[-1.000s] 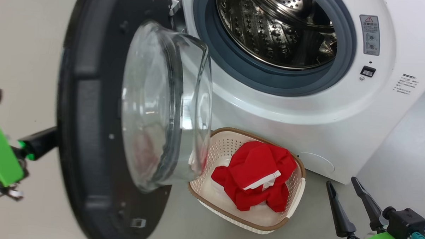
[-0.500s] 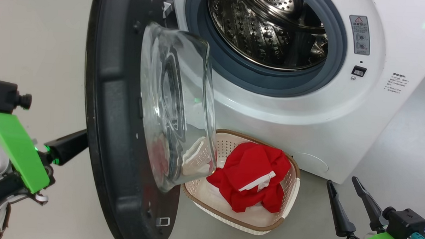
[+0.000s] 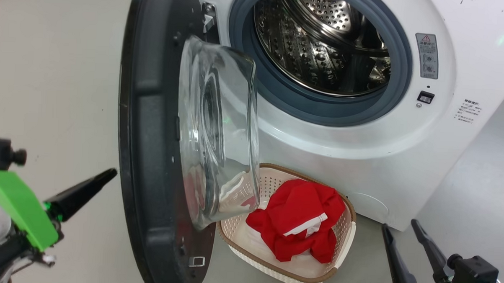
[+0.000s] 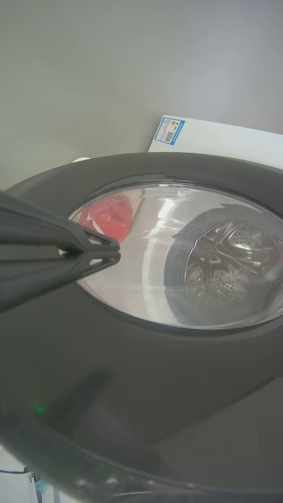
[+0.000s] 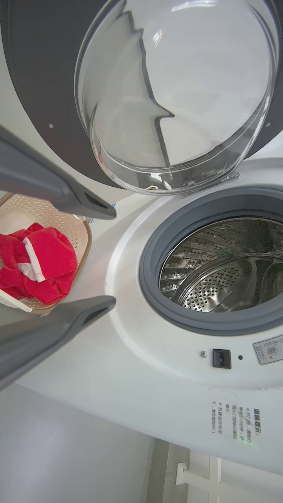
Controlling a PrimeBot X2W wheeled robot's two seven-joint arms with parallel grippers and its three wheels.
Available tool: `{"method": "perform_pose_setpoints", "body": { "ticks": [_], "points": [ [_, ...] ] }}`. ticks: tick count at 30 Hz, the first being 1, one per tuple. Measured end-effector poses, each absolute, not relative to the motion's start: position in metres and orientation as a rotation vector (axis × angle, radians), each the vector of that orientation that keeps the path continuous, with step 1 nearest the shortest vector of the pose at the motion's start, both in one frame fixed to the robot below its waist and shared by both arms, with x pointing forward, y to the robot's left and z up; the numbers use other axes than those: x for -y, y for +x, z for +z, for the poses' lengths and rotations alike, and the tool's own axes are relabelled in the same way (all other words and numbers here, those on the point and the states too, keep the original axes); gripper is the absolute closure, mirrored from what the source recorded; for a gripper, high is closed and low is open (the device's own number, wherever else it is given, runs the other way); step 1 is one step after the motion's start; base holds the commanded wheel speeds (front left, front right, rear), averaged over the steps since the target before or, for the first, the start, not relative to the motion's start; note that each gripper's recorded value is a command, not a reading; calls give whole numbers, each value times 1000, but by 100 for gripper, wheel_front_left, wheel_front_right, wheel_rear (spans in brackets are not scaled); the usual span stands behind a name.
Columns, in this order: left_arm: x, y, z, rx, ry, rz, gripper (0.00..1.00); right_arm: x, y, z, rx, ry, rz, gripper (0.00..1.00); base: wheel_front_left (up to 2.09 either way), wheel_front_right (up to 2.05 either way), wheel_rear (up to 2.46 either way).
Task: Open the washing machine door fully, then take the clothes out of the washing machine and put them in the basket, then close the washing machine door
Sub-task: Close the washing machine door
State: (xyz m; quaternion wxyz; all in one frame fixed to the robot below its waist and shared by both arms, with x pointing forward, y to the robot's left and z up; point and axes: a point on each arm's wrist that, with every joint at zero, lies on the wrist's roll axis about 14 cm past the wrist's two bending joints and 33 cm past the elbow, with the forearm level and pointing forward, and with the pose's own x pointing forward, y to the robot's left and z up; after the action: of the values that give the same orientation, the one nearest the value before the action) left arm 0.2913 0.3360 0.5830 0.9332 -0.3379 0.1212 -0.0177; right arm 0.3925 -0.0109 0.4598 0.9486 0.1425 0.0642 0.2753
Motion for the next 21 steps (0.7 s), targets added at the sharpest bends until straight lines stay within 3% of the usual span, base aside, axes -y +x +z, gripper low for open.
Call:
{"method": "perform_pose_setpoints", "body": {
  "ticks": [4, 9, 11, 13, 21],
  "points": [
    [-348, 276, 566, -239, -706, 34, 70, 8, 386, 459, -138, 285, 574, 0, 0, 0, 0],
    [-354, 263, 547, -211, -737, 104, 52, 7, 385, 459, -138, 283, 579, 0, 0, 0, 0],
    [-357, 259, 540, -195, -745, 135, 33, 7, 385, 458, -141, 284, 581, 0, 0, 0, 0],
    [-361, 253, 533, -181, -744, 169, 0, 6, 384, 457, -145, 282, 585, 0, 0, 0, 0],
    [-368, 232, 497, -161, -765, 293, 0, 2, 381, 453, -159, 279, 602, 0, 0, 0, 0]
  ]
}}
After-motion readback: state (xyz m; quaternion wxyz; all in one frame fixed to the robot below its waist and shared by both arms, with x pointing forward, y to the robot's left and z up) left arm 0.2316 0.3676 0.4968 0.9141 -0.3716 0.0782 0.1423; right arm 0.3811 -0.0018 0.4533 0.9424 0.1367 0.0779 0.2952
